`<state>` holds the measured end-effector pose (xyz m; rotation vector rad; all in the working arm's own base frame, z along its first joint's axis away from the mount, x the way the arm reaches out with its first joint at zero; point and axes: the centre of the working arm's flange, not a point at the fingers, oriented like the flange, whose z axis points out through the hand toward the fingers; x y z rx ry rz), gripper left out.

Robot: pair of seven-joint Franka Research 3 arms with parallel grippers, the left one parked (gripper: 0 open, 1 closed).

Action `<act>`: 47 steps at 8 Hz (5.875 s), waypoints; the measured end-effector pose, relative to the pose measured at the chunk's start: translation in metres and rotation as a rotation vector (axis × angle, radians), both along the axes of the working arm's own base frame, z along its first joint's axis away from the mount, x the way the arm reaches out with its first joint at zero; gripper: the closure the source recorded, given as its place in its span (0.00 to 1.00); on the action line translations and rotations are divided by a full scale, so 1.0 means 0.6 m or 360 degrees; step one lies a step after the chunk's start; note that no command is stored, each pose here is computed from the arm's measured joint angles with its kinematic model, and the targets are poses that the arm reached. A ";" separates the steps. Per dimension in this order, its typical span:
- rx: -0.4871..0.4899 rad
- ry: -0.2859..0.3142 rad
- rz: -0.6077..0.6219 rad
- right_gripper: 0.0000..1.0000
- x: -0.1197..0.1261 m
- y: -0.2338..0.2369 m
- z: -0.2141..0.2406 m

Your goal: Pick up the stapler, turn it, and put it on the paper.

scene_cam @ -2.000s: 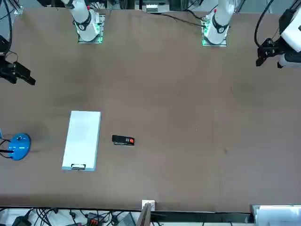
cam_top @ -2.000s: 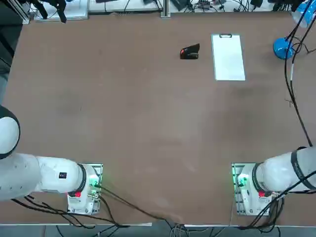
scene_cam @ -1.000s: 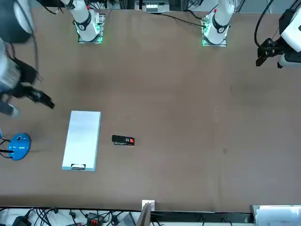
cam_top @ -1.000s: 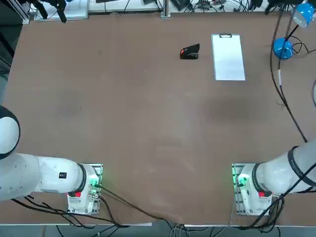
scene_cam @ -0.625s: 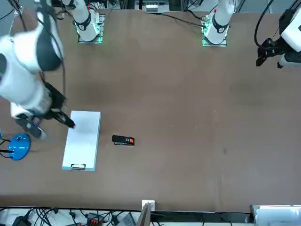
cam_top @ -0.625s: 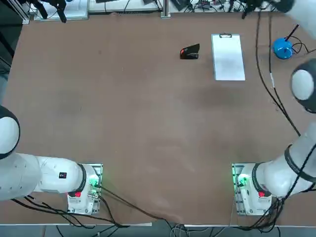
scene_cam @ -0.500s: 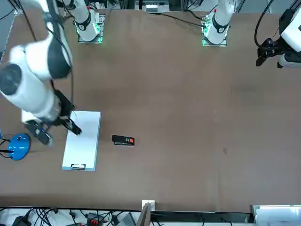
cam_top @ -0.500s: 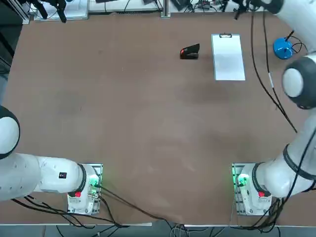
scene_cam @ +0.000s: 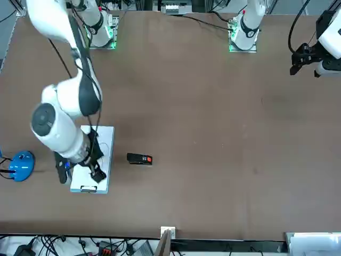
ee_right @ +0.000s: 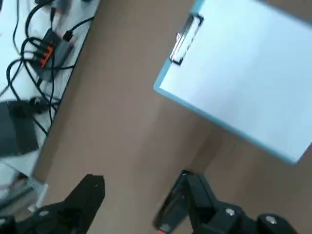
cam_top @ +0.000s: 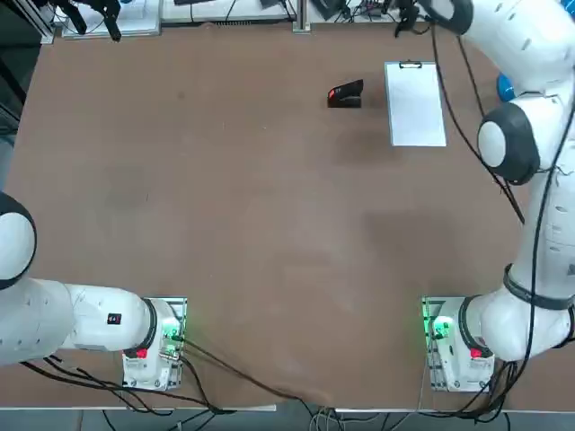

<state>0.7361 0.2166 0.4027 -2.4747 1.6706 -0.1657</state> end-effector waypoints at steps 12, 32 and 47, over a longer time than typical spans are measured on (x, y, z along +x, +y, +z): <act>0.0068 0.0251 -0.0771 0.00 -0.057 0.177 -0.208; -0.0091 0.0303 -0.0641 0.58 -0.092 0.201 -0.284; -0.0383 0.0396 0.1635 0.58 -0.164 -0.227 -0.147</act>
